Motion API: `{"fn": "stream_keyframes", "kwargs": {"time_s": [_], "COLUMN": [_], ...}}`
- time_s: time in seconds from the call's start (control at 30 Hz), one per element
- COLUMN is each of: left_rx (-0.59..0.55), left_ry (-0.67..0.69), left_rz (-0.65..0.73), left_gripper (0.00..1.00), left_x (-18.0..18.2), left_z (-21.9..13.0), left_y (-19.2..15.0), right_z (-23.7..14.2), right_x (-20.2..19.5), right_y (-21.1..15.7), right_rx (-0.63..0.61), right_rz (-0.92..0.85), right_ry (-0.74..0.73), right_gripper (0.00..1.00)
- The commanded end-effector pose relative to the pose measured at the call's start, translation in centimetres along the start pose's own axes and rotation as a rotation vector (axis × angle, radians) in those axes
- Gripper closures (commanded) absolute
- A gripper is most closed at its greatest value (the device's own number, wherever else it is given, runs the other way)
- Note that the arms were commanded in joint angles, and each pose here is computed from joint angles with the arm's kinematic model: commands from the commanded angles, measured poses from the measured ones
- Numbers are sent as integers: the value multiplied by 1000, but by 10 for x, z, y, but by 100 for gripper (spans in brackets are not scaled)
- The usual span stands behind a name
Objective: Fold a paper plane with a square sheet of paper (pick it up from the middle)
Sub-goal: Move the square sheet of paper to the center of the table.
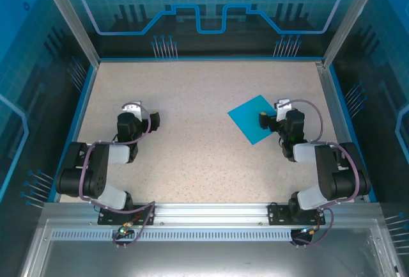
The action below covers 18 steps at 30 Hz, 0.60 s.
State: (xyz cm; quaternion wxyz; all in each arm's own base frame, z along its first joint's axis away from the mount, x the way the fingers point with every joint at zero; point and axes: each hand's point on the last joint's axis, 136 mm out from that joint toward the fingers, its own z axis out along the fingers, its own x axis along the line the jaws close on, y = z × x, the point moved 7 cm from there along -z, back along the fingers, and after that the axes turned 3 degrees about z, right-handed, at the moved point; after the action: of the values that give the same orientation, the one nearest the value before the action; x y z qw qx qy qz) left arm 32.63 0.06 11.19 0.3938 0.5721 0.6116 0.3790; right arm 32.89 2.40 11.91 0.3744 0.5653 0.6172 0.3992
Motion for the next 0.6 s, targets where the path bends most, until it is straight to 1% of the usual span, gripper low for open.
{"fn": "stream_keyframes", "kwargs": {"time_s": [0.0,0.57], "left_rx": [-18,-17], "left_ry": [-27,-27], "left_rz": [23,21], "left_gripper": [1,2], "left_x": [-5,-5], "left_z": [3,3], "left_y": [8,7], "right_z": [3,3], "right_x": [-1,-1], "right_y": [4,4], "right_rx": [-8,-7], "right_rz": [-6,-5], "right_ry": [5,6], "right_gripper": [1,1]}}
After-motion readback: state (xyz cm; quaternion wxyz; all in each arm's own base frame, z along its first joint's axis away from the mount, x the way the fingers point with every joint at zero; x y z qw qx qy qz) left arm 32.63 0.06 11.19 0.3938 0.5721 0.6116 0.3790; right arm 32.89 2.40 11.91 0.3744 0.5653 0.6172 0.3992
